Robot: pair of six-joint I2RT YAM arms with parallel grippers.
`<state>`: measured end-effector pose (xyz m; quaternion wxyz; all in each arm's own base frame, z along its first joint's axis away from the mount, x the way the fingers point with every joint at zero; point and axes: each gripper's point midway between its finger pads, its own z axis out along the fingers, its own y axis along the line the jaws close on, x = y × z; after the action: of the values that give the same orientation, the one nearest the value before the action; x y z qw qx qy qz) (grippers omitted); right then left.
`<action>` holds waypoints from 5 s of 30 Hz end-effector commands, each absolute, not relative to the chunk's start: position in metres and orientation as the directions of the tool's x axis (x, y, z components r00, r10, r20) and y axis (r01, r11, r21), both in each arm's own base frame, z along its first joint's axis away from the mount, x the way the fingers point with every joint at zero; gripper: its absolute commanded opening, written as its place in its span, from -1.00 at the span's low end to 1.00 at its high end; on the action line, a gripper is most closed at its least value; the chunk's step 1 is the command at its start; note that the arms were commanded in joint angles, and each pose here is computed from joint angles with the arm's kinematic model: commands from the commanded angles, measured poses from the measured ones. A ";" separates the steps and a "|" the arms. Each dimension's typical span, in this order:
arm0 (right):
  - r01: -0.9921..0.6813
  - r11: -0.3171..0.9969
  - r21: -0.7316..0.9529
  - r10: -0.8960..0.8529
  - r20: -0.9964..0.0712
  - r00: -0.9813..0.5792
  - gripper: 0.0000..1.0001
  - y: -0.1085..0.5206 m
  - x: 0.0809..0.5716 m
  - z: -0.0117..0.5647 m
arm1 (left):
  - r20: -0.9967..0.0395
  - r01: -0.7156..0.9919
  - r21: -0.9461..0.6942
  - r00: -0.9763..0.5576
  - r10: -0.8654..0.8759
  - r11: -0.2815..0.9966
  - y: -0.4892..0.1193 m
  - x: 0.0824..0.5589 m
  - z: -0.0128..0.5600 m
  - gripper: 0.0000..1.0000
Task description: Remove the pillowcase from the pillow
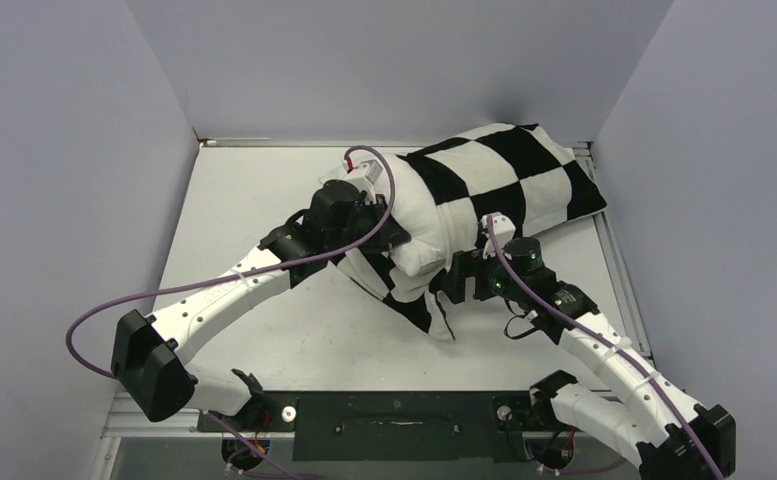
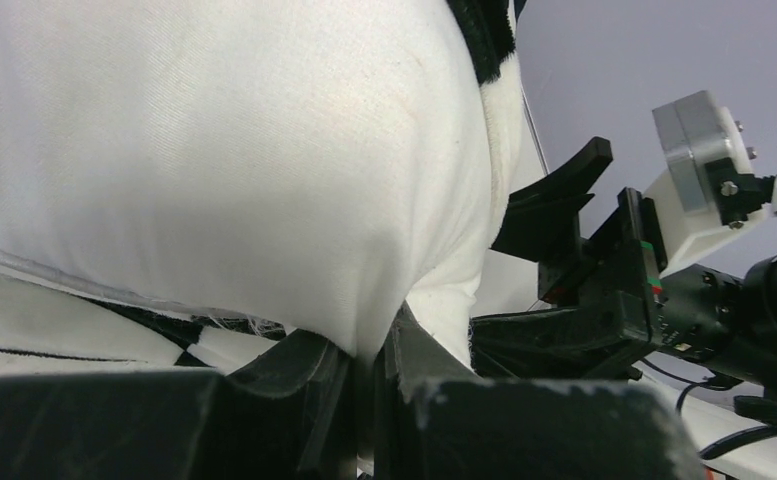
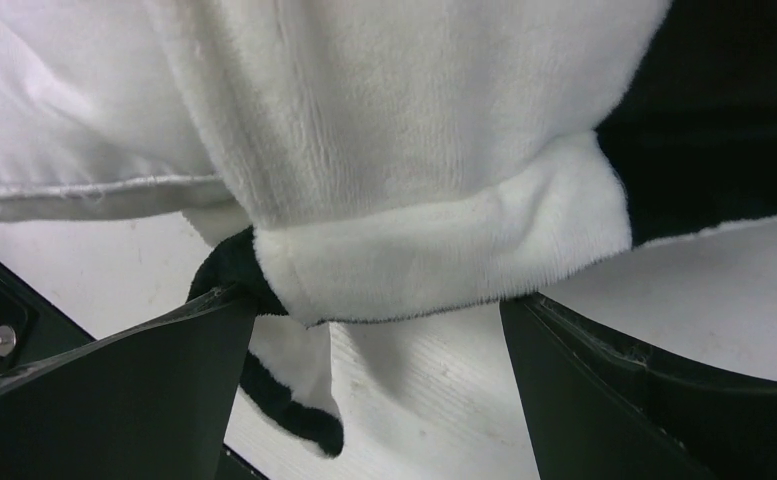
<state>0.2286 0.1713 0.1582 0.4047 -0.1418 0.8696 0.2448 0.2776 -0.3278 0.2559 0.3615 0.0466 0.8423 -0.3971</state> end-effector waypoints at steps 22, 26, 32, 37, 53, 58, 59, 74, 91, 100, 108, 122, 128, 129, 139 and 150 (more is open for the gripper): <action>-0.375 0.853 0.362 0.178 -0.879 -0.443 -0.88 0.184 0.299 0.165 | -0.680 0.525 -0.718 -0.668 -0.301 0.457 -0.331 0.262 0.372 -1.00; -0.289 0.902 0.321 0.172 -0.881 -0.440 -0.89 0.162 0.308 0.159 | -0.662 0.531 -0.739 -0.688 -0.300 0.415 -0.316 0.256 0.387 -1.00; -0.136 0.955 0.264 0.182 -0.882 -0.434 -0.89 0.114 0.327 0.158 | -0.648 0.540 -0.754 -0.704 -0.292 0.374 -0.289 0.246 0.400 -1.00; -0.015 0.970 0.244 0.213 -0.875 -0.435 -0.89 0.073 0.343 0.160 | -0.655 0.549 -0.749 -0.696 -0.294 0.371 -0.267 0.232 0.404 -1.00; -0.081 0.923 0.377 0.296 -0.827 -0.477 -0.64 0.072 0.345 0.182 | -0.634 0.456 -0.703 -0.749 -0.190 0.546 -0.225 0.188 0.241 -0.96; -0.139 0.926 0.351 0.249 -0.846 -0.471 -0.43 0.080 0.329 0.197 | -0.626 0.421 -0.710 -0.746 -0.230 0.565 -0.215 0.180 0.212 -0.42; -0.149 0.928 0.340 0.236 -0.850 -0.472 -0.34 0.081 0.325 0.200 | -0.636 0.423 -0.705 -0.733 -0.242 0.569 -0.212 0.180 0.213 -0.14; -0.236 0.952 0.193 0.085 -0.912 -0.400 0.69 0.083 0.289 0.274 | -0.809 0.369 -0.535 -0.483 -0.335 0.760 -0.172 0.240 0.311 0.81; -0.505 0.851 0.147 -0.055 -0.930 -0.364 0.92 0.161 0.318 0.310 | -0.643 0.309 -0.640 -0.717 -0.269 0.704 -0.210 0.298 0.215 0.85; -0.644 0.763 0.057 -0.216 -0.916 -0.337 0.92 0.238 0.344 0.321 | -0.584 0.298 -0.675 -0.774 -0.242 0.674 -0.226 0.263 0.174 -0.27; -0.768 0.640 -0.007 -0.398 -0.859 -0.323 0.92 0.312 0.342 0.291 | -0.618 0.339 -0.661 -0.752 -0.230 0.669 -0.240 0.246 0.170 -1.00; -0.851 0.518 -0.082 -0.698 -0.616 -0.366 0.64 0.330 0.320 0.170 | -0.641 0.344 -0.640 -0.732 -0.231 0.687 -0.239 0.237 0.167 -1.00; -0.780 0.591 -0.208 -0.729 -0.550 -0.406 -0.06 0.294 0.342 0.150 | -0.653 0.347 -0.625 -0.723 -0.225 0.699 -0.235 0.236 0.171 -1.00; -0.764 0.606 -0.222 -0.724 -0.551 -0.415 -0.20 0.289 0.347 0.152 | -0.658 0.351 -0.621 -0.720 -0.222 0.701 -0.234 0.236 0.174 -1.00; -0.476 0.809 -0.345 -0.566 -0.676 -0.472 -0.89 0.236 0.424 0.229 | -0.768 0.455 -0.527 -0.617 -0.172 0.718 -0.224 0.236 0.256 -1.00; -0.204 0.917 -0.342 -0.398 -0.757 -0.518 -0.89 0.155 0.480 0.278 | -0.845 0.498 -0.466 -0.496 -0.201 0.731 -0.195 0.220 0.345 -1.00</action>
<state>0.4367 0.2298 0.2437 0.4128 -0.2792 0.8669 -0.0057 0.2408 -0.2155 0.2960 0.4547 0.0848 0.8139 -0.3516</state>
